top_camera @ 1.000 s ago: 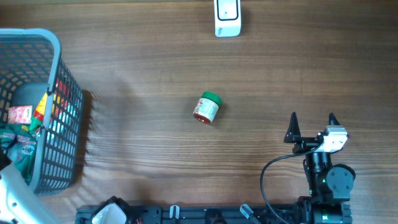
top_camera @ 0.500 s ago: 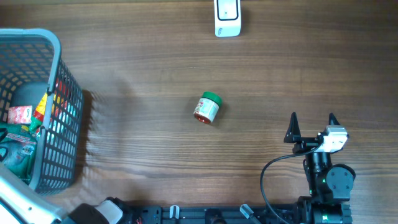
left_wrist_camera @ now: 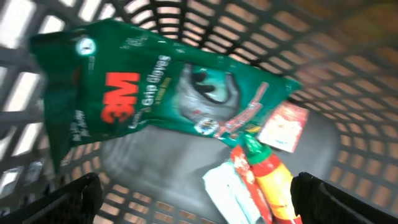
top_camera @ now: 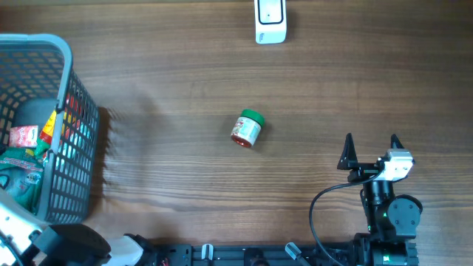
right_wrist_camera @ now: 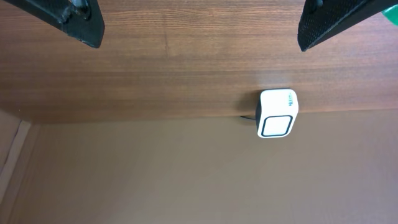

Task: Scan the item barcode
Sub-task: 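Move the left gripper back into the basket toward the red sauce bottle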

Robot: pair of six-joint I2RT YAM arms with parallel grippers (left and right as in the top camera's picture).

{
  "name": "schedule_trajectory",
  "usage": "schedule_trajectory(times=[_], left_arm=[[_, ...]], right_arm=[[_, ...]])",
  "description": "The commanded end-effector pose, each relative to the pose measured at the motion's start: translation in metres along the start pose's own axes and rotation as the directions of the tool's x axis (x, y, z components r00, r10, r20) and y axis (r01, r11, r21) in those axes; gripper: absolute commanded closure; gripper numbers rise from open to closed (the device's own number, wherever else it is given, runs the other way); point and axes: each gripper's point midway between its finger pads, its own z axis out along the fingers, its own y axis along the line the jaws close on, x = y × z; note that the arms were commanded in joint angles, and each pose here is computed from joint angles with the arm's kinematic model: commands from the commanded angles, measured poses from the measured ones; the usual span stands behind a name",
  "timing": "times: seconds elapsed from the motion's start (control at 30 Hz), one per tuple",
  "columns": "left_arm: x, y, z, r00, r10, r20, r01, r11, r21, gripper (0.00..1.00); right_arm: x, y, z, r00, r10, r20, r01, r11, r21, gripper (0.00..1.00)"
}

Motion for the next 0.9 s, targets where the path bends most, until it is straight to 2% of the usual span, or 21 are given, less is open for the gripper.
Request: schedule_trajectory(times=[0.0, 0.07, 0.13, 0.3, 0.33, 0.4, 0.57, 0.67, 0.77, 0.87], left_arm=[[-0.026, 0.016, 0.003, 0.995, -0.011, 0.100, 0.019, 0.997, -0.076, 0.00], [-0.043, 0.025, 0.005, 0.987, -0.024, 0.157, 0.043, 0.993, -0.114, 0.00], [-0.044, 0.026, 0.011, 0.986, -0.098, 0.138, 0.114, 0.987, -0.112, 0.00], [-0.010, 0.014, 0.036, 0.951, -0.307, -0.022, 0.302, 0.946, -0.118, 0.00], [0.003, 0.014, 0.046, 0.916, -0.396, -0.058, 0.384, 0.911, -0.153, 0.00], [0.012, 0.016, 0.058, 0.899, -0.433, -0.062, 0.414, 0.888, -0.200, 0.00], [0.046, 0.010, 0.097, 0.922, -0.377, -0.083, 0.344, 0.900, -0.270, 0.00], [0.064, -0.003, 0.114, 0.939, -0.331, -0.096, 0.298, 0.920, -0.255, 0.00], [0.084, -0.026, 0.121, 0.956, -0.265, -0.125, 0.237, 0.951, -0.198, 0.00], [0.109, -0.074, 0.120, 0.974, -0.108, -0.201, 0.108, 0.994, -0.015, 0.00]], right_arm=[[0.001, 0.004, 0.000, 1.000, -0.009, -0.001, 0.009, 1.000, -0.023, 0.00], [0.001, 0.004, 0.000, 1.000, -0.009, -0.001, 0.009, 1.000, -0.023, 0.00], [0.001, 0.004, 0.000, 1.000, -0.009, -0.001, 0.009, 1.000, -0.023, 0.00], [0.001, 0.004, 0.000, 1.000, -0.009, -0.001, 0.009, 1.000, -0.023, 0.00], [0.001, 0.004, 0.000, 1.000, -0.009, -0.001, 0.009, 1.000, -0.023, 0.00], [0.001, 0.004, 0.000, 1.000, -0.009, -0.001, 0.009, 1.000, -0.023, 0.00], [0.001, 0.004, 0.000, 1.000, -0.009, -0.001, 0.009, 1.000, -0.023, 0.00], [0.001, 0.004, 0.000, 1.000, -0.009, -0.001, 0.009, 1.000, -0.023, 0.00], [0.001, 0.004, 0.000, 1.000, -0.009, -0.001, 0.009, 1.000, -0.023, 0.00], [0.001, 0.004, 0.000, 1.000, -0.009, -0.001, 0.009, 1.000, -0.023, 0.00]])
